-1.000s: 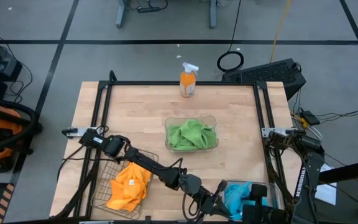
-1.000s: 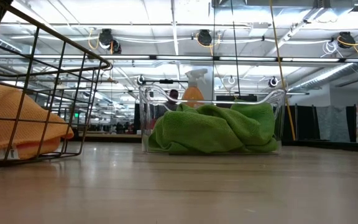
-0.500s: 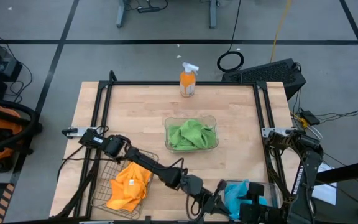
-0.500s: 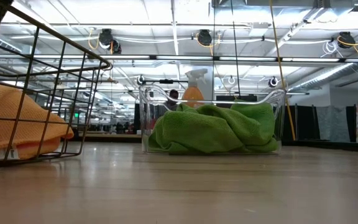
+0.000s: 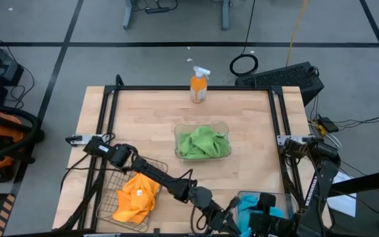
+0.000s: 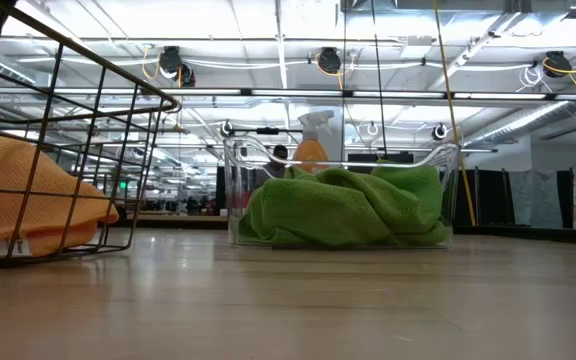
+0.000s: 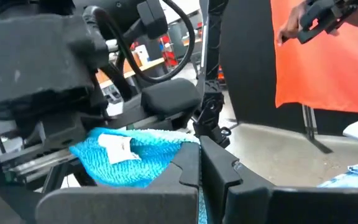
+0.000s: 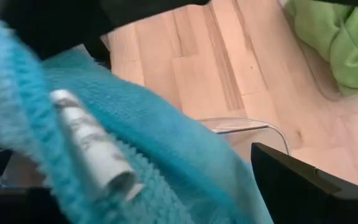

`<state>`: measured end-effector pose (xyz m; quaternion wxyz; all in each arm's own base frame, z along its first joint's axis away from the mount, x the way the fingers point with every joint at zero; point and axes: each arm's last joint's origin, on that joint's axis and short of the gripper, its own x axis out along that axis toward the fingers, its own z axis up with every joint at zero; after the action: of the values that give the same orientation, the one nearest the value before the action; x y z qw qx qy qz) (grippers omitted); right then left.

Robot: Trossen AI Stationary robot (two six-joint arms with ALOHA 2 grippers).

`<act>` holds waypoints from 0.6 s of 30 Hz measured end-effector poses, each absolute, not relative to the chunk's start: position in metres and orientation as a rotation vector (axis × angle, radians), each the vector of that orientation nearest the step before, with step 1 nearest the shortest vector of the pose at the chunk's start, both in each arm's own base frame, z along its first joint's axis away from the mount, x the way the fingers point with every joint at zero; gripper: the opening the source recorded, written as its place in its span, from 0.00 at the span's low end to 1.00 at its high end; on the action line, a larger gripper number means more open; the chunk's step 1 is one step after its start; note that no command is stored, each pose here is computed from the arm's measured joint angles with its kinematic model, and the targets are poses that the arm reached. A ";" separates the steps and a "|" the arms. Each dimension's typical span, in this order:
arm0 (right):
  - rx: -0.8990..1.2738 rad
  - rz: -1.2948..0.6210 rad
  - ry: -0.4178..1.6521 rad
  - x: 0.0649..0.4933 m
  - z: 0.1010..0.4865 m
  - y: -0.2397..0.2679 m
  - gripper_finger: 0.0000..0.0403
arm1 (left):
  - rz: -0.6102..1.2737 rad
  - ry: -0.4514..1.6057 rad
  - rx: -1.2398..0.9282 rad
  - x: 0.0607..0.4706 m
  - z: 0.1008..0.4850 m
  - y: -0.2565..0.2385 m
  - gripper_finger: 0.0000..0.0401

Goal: Sort microfiber towel by color & place in baskets
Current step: Put the blue towel into the bottom transparent bin

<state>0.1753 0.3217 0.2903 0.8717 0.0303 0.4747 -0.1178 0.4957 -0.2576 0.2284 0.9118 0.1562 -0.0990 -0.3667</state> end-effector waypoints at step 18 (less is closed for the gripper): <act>0.091 -0.408 1.018 0.186 0.287 0.303 0.71 | -0.739 -0.202 0.322 0.495 0.228 -0.260 0.00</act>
<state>0.1856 0.3032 0.2872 0.8525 0.0434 0.4835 -0.1939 0.4948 -0.2598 0.2282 0.9149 0.1565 -0.0979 -0.3590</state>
